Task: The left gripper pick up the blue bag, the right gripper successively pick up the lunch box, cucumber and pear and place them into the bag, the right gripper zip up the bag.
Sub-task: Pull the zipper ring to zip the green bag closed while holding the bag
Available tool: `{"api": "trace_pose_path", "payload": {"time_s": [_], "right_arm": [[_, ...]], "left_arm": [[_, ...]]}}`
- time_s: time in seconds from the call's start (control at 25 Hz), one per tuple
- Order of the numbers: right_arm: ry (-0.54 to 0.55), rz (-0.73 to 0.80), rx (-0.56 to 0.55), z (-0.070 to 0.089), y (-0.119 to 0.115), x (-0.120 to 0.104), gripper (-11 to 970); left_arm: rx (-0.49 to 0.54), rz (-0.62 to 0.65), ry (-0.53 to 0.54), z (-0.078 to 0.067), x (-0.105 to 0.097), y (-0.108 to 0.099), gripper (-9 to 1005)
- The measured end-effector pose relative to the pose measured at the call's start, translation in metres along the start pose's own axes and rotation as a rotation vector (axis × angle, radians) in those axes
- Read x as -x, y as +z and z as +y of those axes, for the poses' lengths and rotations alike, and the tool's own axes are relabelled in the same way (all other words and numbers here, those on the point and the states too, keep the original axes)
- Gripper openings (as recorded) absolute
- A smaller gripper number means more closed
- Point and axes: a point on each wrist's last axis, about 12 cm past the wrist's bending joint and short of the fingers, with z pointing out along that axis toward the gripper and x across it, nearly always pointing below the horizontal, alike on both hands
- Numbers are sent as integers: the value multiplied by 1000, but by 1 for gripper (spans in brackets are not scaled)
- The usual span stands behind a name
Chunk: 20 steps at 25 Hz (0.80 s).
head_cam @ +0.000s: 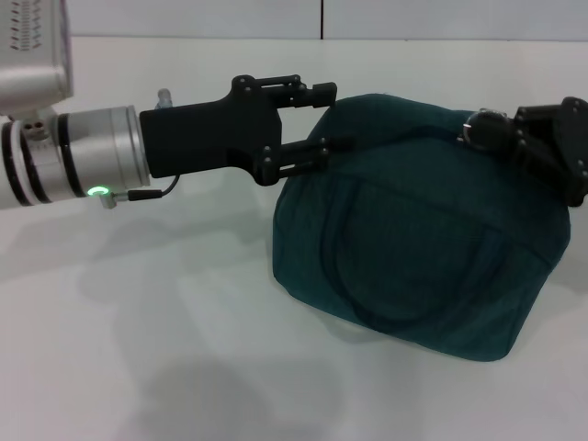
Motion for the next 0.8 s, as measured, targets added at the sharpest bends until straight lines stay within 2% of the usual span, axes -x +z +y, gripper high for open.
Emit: {"api": "trace_pose_path", "payload": {"time_s": [0.4,0.8], "right_arm": [[52,-42,-5,20,-23,-14,6],[106,-52,-63,29,-47,-23,6]], "left_arm": [[-29,26,-3,-4,-3,1,540],[-23,50,-25,-8,-13,5,532]]}}
